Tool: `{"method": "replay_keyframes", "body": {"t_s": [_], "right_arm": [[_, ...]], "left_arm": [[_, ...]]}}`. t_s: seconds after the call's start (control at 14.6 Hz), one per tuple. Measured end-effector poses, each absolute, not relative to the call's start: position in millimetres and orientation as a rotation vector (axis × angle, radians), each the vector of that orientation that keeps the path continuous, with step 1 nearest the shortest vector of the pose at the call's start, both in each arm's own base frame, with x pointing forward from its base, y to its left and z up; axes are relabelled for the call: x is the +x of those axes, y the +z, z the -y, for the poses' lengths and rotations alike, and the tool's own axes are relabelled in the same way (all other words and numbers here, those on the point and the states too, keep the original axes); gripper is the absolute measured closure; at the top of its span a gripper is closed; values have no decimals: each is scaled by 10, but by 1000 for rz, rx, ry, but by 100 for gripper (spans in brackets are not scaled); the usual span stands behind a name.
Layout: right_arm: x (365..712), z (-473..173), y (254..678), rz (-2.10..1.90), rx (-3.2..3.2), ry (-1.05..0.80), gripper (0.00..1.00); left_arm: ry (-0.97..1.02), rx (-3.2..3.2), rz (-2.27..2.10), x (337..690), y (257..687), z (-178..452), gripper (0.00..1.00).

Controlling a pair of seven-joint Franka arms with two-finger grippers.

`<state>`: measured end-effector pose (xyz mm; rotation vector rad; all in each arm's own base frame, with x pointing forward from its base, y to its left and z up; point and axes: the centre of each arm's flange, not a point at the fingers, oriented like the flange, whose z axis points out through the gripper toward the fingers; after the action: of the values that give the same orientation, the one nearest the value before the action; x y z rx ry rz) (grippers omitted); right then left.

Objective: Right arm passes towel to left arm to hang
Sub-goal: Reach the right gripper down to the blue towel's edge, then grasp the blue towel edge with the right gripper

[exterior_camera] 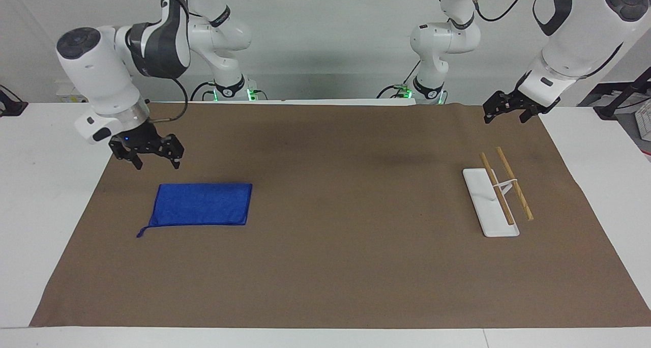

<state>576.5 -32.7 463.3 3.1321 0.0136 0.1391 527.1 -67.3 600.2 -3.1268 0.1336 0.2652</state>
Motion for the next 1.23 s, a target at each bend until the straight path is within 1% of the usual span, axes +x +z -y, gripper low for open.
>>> {"method": "replay_keyframes", "body": {"t_s": [0.27, 0.55, 0.75, 0.96, 1.23], "right_arm": [[5812, 294, 3917, -14, 3132, 113, 0], [5666, 290, 3427, -14, 3136, 30, 0], [5596, 286, 3202, -33, 3136, 10, 0], [5628, 288, 3051, -65, 3133, 32, 0], [5661, 290, 2968, -97, 3130, 60, 6]], "left_arm": [[265, -3126, -139, 5268, 6002, 693, 0], [265, -3126, -140, 5268, 6002, 696, 0], [265, -3126, -140, 5268, 6002, 696, 0], [266, -3126, -140, 5268, 6002, 695, 0], [266, -3126, -140, 5268, 6002, 696, 0]]}}
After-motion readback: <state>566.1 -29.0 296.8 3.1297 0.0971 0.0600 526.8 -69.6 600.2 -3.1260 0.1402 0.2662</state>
